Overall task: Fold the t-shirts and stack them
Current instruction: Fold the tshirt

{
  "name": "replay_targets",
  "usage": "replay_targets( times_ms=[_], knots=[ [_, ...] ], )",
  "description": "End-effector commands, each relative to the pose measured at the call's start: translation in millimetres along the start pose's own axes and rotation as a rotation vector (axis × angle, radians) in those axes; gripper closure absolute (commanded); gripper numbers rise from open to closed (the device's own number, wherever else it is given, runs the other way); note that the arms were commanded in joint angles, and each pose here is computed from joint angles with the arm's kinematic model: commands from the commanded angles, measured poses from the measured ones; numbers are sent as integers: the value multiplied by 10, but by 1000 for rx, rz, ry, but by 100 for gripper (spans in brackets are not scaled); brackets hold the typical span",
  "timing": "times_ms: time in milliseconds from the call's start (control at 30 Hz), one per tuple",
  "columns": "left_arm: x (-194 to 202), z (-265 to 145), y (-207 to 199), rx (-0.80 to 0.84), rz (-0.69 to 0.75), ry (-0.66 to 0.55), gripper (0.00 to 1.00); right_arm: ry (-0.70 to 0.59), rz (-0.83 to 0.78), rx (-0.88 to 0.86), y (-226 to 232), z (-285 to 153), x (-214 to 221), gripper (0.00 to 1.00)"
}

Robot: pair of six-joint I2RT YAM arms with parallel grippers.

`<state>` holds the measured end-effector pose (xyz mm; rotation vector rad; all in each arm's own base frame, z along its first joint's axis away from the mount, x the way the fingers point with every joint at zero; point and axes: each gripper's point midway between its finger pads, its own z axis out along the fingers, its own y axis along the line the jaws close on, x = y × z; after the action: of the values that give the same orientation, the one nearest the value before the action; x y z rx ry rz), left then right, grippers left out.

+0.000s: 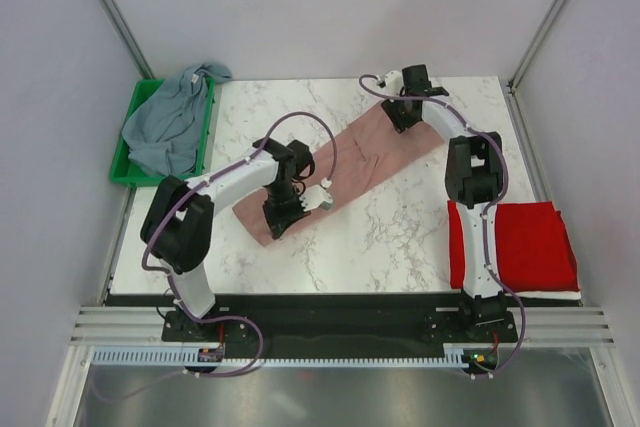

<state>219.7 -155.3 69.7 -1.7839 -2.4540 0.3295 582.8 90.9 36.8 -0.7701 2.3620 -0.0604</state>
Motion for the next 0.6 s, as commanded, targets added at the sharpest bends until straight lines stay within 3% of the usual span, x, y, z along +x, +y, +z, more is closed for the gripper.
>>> replay_targets(
  times_ms=[0,133,267,300,367,433,467,567],
  knots=[
    [-121,-110,-517,84,-37,-75,91,9,-23,-13,107,92,-113,45],
    [-86,-8,-848,143,28,-32,74,-43,-49,-29,257,298,-346,45],
    [-310,-204,-1053,203,71,-137,62,-175,-45,49,234,376,-836,43],
    [-356,-242,-1054,202,71,-148,52,-210,-48,102,182,257,-1024,41],
    [-494,-371,-1000,171,81,-180,51,-270,-72,162,87,-67,-1301,41],
    [-587,-436,-844,90,90,-199,53,-260,-46,205,24,-263,-1292,41],
    [-610,-441,-774,51,94,-202,54,-298,-38,227,-65,-594,-1426,41],
    [-701,-373,-510,-58,98,-207,59,-249,-32,244,-128,-879,-1156,41]
  ],
)
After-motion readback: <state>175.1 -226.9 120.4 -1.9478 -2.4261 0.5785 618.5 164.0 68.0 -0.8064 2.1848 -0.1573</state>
